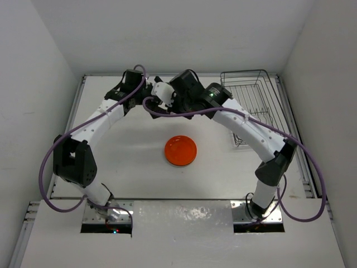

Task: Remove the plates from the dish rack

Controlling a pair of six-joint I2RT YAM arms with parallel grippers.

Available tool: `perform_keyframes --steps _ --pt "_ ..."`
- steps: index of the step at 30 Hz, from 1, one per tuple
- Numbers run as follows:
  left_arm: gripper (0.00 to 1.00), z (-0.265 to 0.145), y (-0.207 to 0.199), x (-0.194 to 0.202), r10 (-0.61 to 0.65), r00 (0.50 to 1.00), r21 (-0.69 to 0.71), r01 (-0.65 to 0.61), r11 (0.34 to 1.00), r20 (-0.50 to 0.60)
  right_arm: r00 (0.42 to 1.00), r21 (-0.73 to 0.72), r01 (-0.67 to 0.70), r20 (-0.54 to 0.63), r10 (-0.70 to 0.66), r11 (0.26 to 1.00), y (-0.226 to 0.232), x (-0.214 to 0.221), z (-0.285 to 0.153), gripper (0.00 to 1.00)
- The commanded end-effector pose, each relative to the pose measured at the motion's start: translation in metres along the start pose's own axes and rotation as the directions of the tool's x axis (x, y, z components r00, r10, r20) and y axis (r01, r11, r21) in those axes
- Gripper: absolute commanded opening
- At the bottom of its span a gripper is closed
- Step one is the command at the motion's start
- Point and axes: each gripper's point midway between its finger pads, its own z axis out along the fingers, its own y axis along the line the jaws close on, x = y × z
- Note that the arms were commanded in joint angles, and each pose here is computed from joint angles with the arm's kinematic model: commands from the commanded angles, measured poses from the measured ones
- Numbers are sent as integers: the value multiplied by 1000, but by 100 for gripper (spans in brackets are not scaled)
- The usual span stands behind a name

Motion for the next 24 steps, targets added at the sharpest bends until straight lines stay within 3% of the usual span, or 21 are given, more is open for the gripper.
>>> perform_keyframes --steps 1,6,8,9,13,18,21,24 --pt "85 -4 -10 -5 35 999 35 -36 999 36 1000 71 -13 -1 13 997 -10 -4 0 0" --pt "81 -3 -8 -10 34 998 31 -35 999 46 999 10 -28 47 27 1000 9 0 5 0" --pt "56 -1 -6 -11 33 998 30 -35 999 49 997 2 -32 75 31 999 13 -3 7 0" --pt "38 -1 -5 -12 37 998 27 -38 999 51 996 3 -31 89 31 1000 16 -4 10 0" --pt "25 6 9 -9 38 999 4 -38 999 31 983 18 -51 177 47 999 21 -17 8 0" --pt "27 11 26 -1 38 999 -19 -38 999 2 973 41 -83 218 72 996 20 -24 13 0" --pt "47 9 31 0 48 999 -36 -48 998 4 979 52 -84 190 73 995 21 -20 20 0" --pt "53 9 32 -1 56 998 -41 -55 998 10 982 44 -78 176 70 996 23 -17 24 0"
